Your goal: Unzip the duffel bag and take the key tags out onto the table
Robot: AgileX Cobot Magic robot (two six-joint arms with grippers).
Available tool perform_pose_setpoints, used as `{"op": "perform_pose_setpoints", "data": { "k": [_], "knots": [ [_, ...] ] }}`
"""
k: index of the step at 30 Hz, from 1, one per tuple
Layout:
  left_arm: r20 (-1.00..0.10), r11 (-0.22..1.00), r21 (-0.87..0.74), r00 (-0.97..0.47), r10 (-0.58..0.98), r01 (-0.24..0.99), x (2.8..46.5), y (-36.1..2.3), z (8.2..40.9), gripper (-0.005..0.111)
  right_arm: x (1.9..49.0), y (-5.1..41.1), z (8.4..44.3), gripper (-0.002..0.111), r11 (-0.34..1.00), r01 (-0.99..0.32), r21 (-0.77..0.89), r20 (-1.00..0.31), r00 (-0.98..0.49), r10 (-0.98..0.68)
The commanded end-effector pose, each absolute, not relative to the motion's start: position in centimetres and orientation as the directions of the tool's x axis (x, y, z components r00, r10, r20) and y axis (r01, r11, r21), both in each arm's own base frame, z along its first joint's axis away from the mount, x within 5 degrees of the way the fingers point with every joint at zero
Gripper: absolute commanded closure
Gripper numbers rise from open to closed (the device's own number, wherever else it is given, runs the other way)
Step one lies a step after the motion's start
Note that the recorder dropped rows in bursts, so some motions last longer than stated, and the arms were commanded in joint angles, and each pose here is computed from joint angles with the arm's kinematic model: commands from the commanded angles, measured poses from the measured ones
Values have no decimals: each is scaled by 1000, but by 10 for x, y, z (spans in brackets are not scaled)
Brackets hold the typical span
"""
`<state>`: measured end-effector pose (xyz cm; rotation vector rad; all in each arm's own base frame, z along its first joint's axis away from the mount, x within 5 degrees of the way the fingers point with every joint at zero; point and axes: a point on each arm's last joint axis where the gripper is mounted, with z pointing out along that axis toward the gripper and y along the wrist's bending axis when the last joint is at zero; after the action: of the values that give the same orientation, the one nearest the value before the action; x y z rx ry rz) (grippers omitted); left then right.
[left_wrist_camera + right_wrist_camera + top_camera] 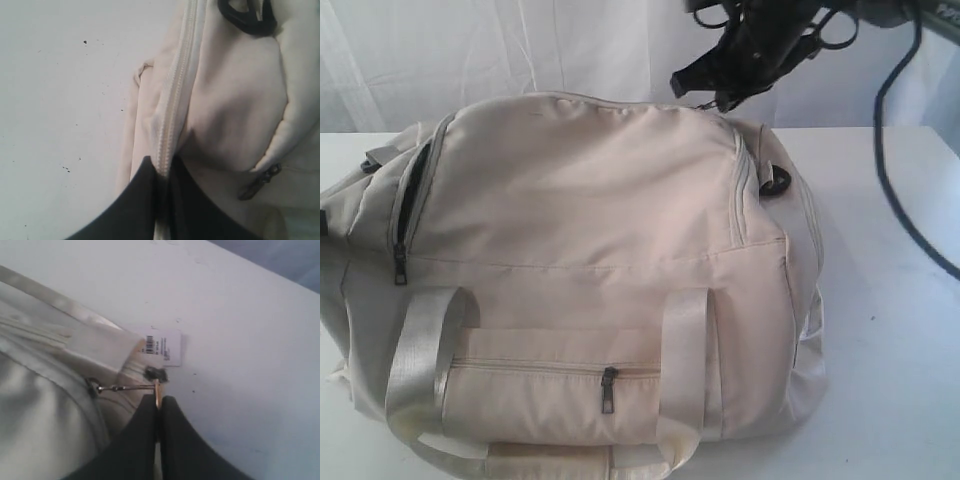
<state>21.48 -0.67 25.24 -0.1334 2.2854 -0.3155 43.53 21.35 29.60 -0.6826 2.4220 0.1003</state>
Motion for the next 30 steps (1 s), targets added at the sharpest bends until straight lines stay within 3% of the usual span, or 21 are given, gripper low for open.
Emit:
{"op": "perform_pose_setpoints", "data": {
  "k": [1, 14, 30],
  "knots": [
    [-716, 961, -277, -667, -206, 1, 213, -7, 252, 106, 428, 167, 329, 108, 889, -435, -141, -596, -680, -427],
    [-718, 957, -289, -659, -224, -11, 214, -7, 252, 106, 358, 133, 346, 108, 893, -440, -93, -556, -721, -413],
    [-723, 955, -295, -651, -231, -11, 215, -7, 255, 106, 240, 168, 312, 108, 774, -632, 37, -494, -685, -535]
  ]
}}
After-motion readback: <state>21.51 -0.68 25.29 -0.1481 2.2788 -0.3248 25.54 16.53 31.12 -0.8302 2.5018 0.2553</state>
